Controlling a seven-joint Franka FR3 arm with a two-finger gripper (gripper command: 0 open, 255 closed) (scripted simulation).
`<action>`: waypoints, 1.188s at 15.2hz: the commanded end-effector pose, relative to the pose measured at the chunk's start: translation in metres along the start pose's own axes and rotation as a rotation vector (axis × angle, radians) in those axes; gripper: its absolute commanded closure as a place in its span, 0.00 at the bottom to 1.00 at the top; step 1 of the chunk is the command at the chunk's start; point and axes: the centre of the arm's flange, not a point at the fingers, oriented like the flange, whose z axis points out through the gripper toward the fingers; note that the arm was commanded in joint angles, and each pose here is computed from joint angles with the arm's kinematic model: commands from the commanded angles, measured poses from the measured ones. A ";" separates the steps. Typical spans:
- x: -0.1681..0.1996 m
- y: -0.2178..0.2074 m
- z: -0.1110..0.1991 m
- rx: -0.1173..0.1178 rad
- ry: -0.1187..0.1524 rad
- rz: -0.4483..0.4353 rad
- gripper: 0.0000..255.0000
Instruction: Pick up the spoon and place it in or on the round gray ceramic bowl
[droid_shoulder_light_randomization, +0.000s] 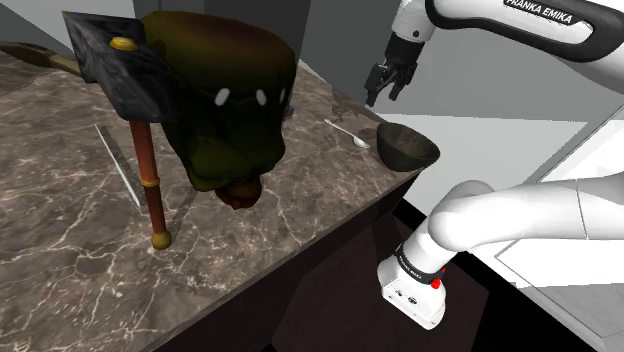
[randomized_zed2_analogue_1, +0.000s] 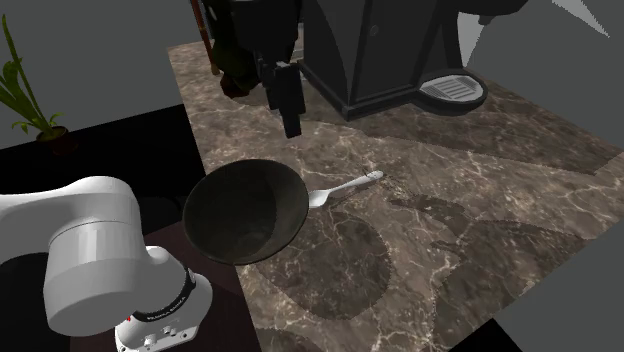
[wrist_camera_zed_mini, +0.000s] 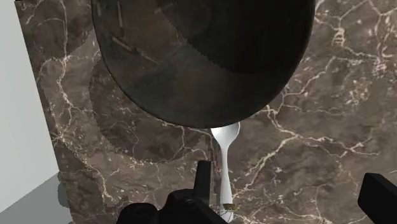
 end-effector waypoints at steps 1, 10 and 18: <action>0.000 0.000 0.000 0.000 0.000 0.000 0.00; 0.099 0.056 0.089 0.188 -0.128 -0.076 0.00; 0.140 0.069 0.153 0.277 -0.189 -0.111 0.00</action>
